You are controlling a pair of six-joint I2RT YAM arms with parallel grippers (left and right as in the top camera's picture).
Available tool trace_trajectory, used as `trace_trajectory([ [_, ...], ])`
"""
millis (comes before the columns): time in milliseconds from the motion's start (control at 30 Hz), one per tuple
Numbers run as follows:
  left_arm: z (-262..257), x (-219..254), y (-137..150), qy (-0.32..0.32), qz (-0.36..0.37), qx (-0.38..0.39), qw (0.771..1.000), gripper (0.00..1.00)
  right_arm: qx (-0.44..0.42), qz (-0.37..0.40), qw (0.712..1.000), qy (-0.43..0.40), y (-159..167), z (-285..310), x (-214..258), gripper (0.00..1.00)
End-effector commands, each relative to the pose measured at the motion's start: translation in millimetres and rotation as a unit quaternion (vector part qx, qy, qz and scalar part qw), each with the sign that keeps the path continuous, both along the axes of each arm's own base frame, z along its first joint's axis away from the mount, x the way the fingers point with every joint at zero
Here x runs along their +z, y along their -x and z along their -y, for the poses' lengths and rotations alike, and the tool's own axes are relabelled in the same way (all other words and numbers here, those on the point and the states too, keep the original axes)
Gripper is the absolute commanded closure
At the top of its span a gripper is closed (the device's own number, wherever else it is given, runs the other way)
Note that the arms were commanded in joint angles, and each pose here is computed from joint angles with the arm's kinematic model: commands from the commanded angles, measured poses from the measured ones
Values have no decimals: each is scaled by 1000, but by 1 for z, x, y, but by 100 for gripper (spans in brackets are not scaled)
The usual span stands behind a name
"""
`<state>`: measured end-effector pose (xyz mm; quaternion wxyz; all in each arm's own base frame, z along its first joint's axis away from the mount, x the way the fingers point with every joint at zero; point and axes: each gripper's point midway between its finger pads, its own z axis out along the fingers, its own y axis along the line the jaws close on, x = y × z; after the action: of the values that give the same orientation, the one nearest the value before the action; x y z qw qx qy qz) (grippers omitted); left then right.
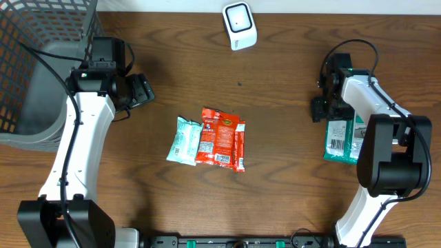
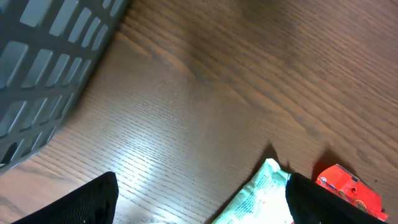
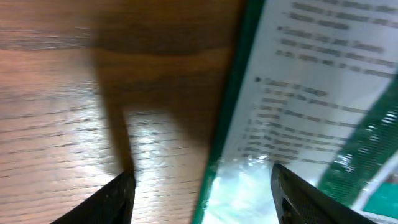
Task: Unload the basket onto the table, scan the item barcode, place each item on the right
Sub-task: 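Release the gloves pack and move the right gripper to the red snack packets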
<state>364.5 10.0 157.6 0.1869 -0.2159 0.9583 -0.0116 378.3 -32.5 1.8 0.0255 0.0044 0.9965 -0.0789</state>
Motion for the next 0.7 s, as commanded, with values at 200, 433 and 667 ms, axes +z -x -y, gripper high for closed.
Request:
trace_trajectory([
  [200,-2,4,-1,-5,6,0,1000,14,6,14,985,-171,-12,-60,7,34],
  [433,-2,4,-1,-5,6,0,1000,14,46,36,877,-476,-20,-161,64,11],
  [667,-2,4,-1,-5,6,0,1000,14,76,20,854,-515,-9,-198,76,1],
])
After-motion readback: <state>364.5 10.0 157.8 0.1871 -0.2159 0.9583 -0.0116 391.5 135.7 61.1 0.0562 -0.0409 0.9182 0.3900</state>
